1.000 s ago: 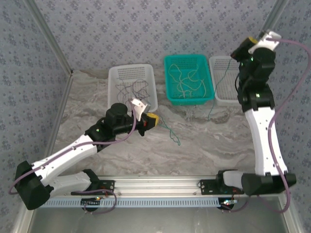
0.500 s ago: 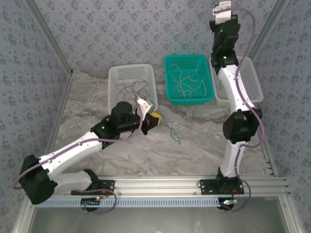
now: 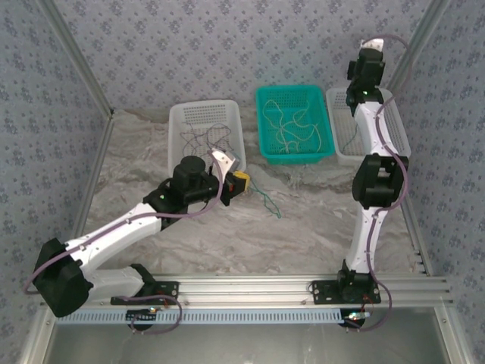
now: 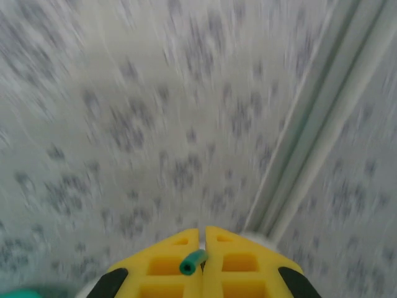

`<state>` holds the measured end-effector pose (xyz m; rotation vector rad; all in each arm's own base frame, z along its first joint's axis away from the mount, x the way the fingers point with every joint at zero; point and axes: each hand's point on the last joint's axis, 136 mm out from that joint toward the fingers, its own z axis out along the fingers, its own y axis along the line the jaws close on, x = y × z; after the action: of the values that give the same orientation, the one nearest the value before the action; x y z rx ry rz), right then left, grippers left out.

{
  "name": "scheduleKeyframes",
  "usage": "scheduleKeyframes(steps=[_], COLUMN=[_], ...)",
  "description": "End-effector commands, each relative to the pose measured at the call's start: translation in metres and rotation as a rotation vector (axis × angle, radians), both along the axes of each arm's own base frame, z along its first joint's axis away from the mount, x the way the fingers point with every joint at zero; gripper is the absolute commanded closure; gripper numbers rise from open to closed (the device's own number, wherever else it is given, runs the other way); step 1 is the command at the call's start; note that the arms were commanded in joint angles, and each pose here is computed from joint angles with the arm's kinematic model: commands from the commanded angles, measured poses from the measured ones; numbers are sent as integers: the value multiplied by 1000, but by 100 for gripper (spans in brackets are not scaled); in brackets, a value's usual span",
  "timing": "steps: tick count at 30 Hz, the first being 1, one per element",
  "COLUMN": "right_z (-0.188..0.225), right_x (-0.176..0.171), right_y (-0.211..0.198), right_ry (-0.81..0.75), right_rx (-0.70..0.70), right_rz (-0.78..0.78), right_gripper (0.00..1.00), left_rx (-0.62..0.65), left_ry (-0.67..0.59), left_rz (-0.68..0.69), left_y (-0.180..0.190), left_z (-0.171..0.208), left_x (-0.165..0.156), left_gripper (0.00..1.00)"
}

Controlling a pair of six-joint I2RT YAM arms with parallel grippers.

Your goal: Untangle the cables

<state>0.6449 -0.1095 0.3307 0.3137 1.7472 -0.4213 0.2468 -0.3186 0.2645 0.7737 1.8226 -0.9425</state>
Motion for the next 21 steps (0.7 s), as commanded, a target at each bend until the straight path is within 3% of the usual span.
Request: scheduleKeyframes(steps=[1,6,15,16,19,21], right_z=[-87,-162,-243,-247,-245,-231], right_x=[-17,-32,-32,-30,-25,-24], right_y=[-17,-39,-30,-28,-19,-16], right_ry=[156,270,435,441,457,452], right_rx=[269,531,821,846,885,879], right_rz=[-122,-209,-151,-137,-83,-64], right_gripper=[100,100,100,96,58,39], left_rx=[-33,-35,-53,-54,-53,-52], left_ry=[-19,-12,-5,-5,-2,1], left_rz=[14,31,54,56,67,74], left_y=[0,5,10,10,13,14], left_z=[9,7,9,9,9,7], left_x=[4,4,5,5,5,5], left_gripper=[100,100,100,100,100,100])
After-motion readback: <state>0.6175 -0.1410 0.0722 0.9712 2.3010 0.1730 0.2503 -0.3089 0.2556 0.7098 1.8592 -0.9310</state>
